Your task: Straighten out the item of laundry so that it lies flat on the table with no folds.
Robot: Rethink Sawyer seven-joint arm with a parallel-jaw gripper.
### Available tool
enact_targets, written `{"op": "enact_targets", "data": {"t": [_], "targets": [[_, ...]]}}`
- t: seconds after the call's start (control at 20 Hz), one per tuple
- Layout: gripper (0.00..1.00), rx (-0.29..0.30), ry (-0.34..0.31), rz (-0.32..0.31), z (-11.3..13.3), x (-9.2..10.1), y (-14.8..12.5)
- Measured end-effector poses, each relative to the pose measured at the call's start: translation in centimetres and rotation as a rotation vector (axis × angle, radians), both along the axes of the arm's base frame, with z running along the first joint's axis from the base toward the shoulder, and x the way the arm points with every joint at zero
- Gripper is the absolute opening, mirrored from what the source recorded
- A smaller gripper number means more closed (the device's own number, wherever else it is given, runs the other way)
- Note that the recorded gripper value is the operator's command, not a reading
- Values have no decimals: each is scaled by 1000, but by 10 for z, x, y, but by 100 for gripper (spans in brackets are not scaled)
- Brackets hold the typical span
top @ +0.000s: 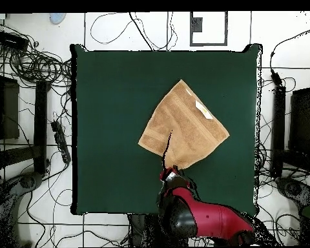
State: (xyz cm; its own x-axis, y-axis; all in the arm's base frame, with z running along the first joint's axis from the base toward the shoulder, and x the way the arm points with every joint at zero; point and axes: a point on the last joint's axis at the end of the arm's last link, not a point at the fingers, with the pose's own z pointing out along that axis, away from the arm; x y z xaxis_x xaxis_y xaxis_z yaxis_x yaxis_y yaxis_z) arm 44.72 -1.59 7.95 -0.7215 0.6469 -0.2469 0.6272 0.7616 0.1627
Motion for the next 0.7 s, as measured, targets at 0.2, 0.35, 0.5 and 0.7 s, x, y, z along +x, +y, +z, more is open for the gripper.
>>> {"op": "enact_targets", "data": {"t": [0.2, 0.35, 0.5, 0.7], "targets": [[0, 8, -3, -23, -8, -4, 1], [0, 10, -3, -34, -15, -9, -1], [0, 22, 12, -66, -21, -22, -14], [0, 35, 22, -113, -20, -44, -52]]}}
